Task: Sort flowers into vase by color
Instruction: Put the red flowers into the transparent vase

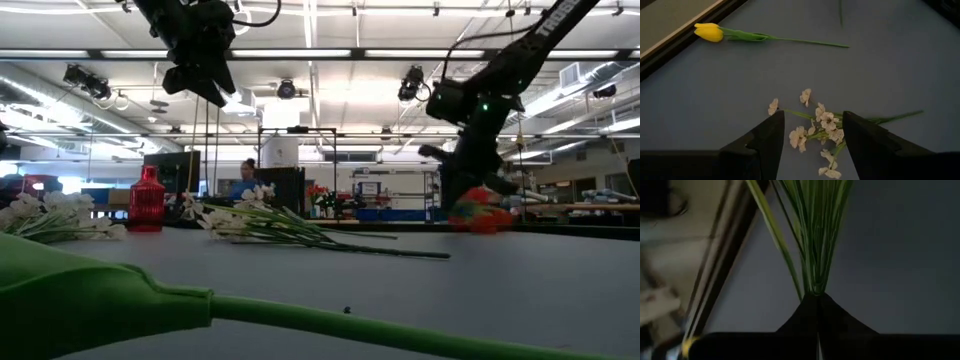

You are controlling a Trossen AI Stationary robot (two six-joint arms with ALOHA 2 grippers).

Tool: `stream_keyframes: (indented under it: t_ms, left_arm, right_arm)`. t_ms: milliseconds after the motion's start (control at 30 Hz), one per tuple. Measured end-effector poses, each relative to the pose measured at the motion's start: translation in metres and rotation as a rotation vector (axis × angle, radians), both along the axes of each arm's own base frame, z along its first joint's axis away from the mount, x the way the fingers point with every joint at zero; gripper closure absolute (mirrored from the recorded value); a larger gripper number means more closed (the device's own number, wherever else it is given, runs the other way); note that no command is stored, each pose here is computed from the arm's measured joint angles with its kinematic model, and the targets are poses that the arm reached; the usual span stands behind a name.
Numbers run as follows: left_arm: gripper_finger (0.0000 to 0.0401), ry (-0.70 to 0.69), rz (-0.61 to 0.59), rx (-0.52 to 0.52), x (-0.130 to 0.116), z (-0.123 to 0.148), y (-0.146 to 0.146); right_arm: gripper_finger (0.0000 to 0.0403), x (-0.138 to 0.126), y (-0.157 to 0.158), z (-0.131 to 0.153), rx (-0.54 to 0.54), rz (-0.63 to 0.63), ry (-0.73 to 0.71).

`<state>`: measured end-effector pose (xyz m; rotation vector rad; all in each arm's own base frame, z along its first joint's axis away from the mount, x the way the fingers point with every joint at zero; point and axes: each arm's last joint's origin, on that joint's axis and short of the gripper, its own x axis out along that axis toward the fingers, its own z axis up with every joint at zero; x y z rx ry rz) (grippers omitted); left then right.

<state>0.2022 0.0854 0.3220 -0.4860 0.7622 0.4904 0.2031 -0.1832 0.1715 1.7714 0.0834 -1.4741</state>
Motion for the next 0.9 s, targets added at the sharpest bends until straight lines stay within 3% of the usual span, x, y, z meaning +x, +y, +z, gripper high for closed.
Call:
stream_keyframes:
  t_ms: [100,233,433,700,900]
  left_arm:
    - [0.0196,-0.005,-0.003,0.005,0.000,0.000,0.000]
    - [0.0195,-0.050,-0.063,0.053,0.005,0.004,-0.001]
    - [0.0195,-0.219,-0.172,0.028,0.023,0.012,-0.004]
    - [0.0193,-0.349,-0.276,0.035,0.041,0.019,-0.016]
    - [0.0150,-0.496,-0.364,0.099,0.061,0.027,-0.028]
  right_arm:
    - [0.0400,0.012,0.014,0.013,-0.126,0.121,0.008]
    - [0.0401,0.035,0.033,0.034,-0.389,0.377,0.012]
    - [0.0400,0.067,0.077,0.067,-0.764,0.743,-0.080]
    - [0.0400,0.080,0.119,0.113,-1.229,0.903,-0.236]
    - [0.0400,0.094,0.136,0.143,-1.417,1.063,-0.271]
